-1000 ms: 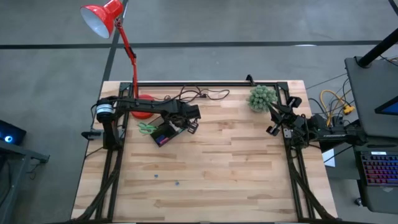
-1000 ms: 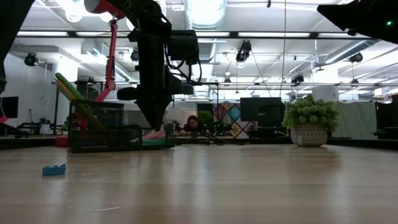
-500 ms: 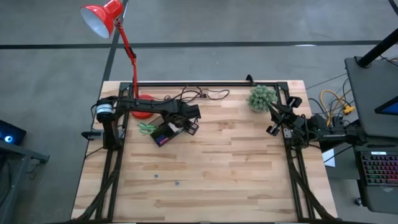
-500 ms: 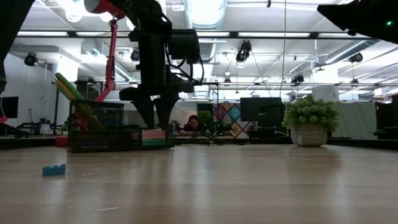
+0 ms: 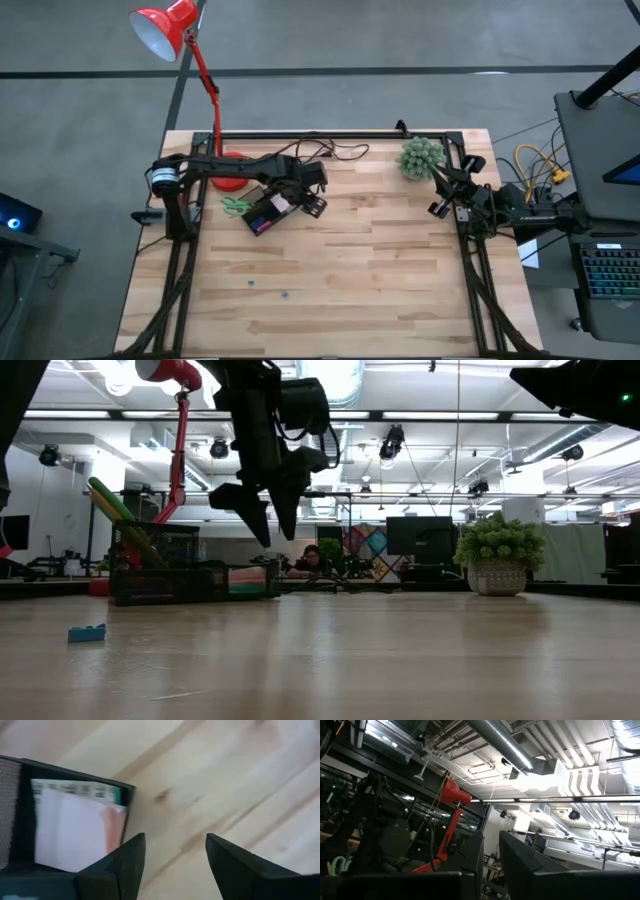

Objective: Pick and place office supplies into organizer
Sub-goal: Put the left blue binder clip into the desk organizer

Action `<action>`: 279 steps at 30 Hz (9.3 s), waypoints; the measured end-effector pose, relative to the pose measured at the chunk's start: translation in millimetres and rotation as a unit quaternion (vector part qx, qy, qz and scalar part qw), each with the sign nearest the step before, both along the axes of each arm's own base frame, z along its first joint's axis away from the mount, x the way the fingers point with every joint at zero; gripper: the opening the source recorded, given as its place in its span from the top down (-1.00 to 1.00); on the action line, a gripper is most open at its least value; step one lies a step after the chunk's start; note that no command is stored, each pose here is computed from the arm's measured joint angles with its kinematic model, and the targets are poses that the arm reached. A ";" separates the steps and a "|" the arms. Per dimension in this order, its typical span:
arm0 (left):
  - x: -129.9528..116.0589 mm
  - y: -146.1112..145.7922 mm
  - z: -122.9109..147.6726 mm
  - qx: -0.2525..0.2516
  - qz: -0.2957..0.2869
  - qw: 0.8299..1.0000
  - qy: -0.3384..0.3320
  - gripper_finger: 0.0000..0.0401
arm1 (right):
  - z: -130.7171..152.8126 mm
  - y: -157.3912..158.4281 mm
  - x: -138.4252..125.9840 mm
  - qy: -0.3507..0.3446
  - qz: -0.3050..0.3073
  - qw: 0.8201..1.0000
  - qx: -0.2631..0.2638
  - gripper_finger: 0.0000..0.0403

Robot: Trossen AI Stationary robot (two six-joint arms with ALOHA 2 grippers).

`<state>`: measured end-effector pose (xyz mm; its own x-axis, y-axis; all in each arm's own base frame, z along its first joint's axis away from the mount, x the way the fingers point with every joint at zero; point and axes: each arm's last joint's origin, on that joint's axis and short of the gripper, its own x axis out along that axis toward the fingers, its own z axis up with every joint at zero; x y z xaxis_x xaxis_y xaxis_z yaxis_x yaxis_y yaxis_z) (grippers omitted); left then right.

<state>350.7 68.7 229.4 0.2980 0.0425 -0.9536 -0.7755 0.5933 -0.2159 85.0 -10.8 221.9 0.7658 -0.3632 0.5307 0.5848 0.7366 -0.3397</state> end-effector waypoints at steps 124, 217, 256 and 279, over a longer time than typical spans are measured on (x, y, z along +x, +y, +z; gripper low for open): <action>-124.8 -204.4 -83.4 -0.143 0.185 0.961 0.144 0.91 | 1.0 0.0 -0.7 -0.011 0.007 1.000 0.010 0.74; -95.7 -87.3 -26.2 0.156 0.064 0.984 -0.047 0.91 | 1.2 0.0 -0.8 -0.011 0.006 1.000 0.009 0.74; -99.6 -86.1 -31.4 0.257 -0.197 0.945 0.031 0.91 | 1.1 0.0 -0.8 -0.010 0.004 1.000 0.006 0.74; -109.5 -84.9 -51.7 0.256 -0.202 0.944 0.046 0.91 | 1.1 0.0 -0.8 -0.007 0.000 1.000 0.000 0.74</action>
<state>241.2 -16.2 177.7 0.3044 0.4053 -0.8620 -0.4654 0.8529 0.2366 84.3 -10.8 223.0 0.7584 -0.3631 0.5413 0.5893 0.7368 -0.3314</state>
